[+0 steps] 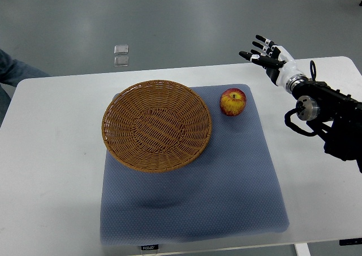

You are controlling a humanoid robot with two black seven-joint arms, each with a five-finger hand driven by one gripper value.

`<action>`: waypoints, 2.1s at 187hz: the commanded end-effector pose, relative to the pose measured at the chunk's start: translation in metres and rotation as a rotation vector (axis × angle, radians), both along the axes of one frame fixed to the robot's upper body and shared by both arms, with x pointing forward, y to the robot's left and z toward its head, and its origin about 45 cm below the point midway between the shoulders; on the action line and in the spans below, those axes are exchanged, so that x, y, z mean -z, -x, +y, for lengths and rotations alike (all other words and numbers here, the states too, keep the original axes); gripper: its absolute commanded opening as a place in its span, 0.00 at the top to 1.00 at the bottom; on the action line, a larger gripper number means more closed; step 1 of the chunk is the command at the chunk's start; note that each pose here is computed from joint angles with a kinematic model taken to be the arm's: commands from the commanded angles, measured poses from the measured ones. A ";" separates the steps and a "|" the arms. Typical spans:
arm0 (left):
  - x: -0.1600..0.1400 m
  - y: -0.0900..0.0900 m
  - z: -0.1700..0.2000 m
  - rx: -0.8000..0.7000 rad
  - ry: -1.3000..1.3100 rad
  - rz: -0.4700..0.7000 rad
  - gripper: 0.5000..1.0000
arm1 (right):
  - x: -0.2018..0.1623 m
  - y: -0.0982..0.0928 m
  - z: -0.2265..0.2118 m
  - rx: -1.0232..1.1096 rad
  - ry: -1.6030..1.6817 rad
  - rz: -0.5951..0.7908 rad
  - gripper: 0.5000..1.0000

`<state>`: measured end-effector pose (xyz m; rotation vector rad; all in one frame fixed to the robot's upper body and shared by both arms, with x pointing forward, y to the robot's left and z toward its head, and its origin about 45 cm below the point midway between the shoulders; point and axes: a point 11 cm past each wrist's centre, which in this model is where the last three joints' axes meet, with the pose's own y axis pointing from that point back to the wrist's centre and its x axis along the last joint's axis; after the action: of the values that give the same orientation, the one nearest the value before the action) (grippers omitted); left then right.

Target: Place red apple in basket with right hand

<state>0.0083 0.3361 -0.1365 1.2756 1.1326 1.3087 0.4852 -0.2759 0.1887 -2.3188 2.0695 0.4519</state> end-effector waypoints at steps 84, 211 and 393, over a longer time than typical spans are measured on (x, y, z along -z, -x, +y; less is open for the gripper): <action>0.000 0.001 0.001 -0.001 -0.002 0.002 0.00 | -0.006 -0.002 -0.004 0.024 0.026 -0.045 0.17; 0.000 0.001 0.000 -0.001 0.001 0.002 0.00 | -0.028 0.001 0.028 -0.444 0.366 -0.170 0.17; 0.001 0.001 -0.005 0.003 0.015 0.001 0.00 | -0.006 0.023 0.053 -0.989 1.127 -0.294 0.17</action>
<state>0.0077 0.3312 -0.1370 1.2667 1.1388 1.2951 0.4619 -0.2246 0.1969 -3.5182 0.8935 -1.2982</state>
